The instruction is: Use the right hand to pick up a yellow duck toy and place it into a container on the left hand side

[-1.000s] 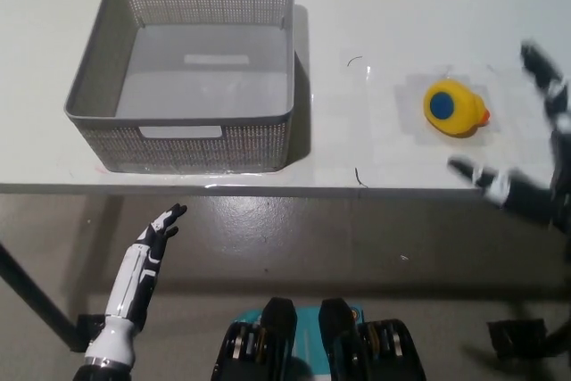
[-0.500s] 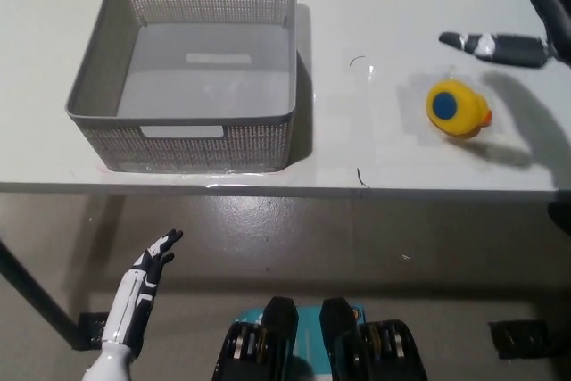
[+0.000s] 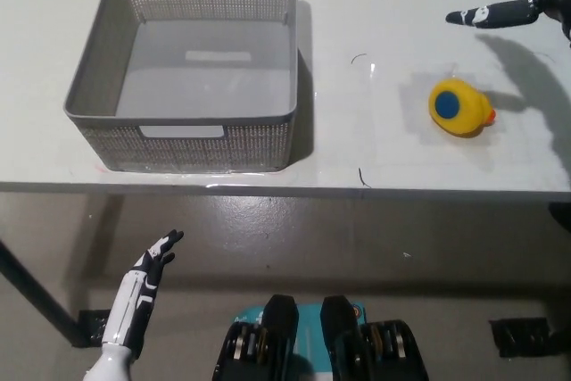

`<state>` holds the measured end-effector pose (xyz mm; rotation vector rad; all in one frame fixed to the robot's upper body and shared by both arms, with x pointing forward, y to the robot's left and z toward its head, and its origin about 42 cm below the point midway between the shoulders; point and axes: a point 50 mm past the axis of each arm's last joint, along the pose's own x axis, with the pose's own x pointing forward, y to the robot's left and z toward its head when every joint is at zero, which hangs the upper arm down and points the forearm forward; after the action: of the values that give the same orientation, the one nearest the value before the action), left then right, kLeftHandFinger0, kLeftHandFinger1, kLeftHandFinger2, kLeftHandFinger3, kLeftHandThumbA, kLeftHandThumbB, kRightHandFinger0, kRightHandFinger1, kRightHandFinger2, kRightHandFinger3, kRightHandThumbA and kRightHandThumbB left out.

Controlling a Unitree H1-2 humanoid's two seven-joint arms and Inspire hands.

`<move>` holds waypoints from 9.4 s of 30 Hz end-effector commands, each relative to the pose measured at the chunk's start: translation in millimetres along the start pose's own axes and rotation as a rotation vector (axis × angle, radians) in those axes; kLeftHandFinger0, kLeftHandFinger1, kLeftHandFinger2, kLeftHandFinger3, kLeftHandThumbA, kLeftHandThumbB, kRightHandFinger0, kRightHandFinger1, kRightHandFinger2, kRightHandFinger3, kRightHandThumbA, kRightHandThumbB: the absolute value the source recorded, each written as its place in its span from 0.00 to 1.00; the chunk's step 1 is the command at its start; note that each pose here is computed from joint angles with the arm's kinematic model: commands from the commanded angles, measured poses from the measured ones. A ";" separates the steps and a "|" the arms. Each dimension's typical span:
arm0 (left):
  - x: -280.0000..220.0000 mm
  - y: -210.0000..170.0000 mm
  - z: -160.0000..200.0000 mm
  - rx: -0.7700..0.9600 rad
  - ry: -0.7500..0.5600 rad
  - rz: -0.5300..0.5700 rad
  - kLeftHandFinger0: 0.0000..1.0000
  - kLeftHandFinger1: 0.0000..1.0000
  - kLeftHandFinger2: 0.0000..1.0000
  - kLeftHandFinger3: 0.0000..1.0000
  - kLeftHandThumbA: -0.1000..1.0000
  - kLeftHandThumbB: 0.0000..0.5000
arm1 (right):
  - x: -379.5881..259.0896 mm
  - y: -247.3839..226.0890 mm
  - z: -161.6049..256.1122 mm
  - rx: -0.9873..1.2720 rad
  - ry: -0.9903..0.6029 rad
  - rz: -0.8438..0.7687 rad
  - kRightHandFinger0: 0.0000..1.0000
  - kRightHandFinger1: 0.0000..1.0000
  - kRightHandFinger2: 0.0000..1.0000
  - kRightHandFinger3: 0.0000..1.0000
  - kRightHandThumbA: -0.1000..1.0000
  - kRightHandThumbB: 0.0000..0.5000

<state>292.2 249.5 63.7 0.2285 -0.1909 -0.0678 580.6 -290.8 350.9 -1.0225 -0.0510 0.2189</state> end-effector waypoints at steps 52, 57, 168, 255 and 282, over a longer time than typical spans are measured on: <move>20.8 6.3 13.5 0.055 -0.095 -0.025 1.00 1.00 1.00 1.00 1.00 1.00 | 15.7 -12.1 8.6 -0.149 0.091 0.140 1.00 1.00 1.00 1.00 1.00 0.95; 20.9 6.2 14.3 0.068 -0.099 -0.032 1.00 1.00 1.00 1.00 1.00 1.00 | 15.4 -12.0 7.8 -0.181 0.115 0.195 1.00 1.00 1.00 1.00 1.00 0.99; 59.8 18.1 38.8 0.111 -0.197 -0.047 1.00 1.00 1.00 1.00 1.00 1.00 | 0.9 86.2 -46.3 -0.087 0.168 0.003 0.13 0.68 1.00 1.00 0.00 0.33; 58.2 12.5 39.3 0.141 -0.200 -0.106 1.00 1.00 1.00 1.00 1.00 1.00 | 43.7 130.9 282.2 0.210 -0.318 0.091 1.00 1.00 1.00 1.00 1.00 0.87; 58.5 17.1 38.5 0.154 -0.197 -0.121 1.00 1.00 1.00 1.00 1.00 1.00 | -87.0 -92.5 186.1 0.403 -0.768 -0.523 1.00 1.00 1.00 1.00 1.00 0.77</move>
<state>337.8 242.3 101.5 0.3513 -0.3173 -0.1853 568.8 -111.2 422.3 -0.6279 -0.5299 0.2315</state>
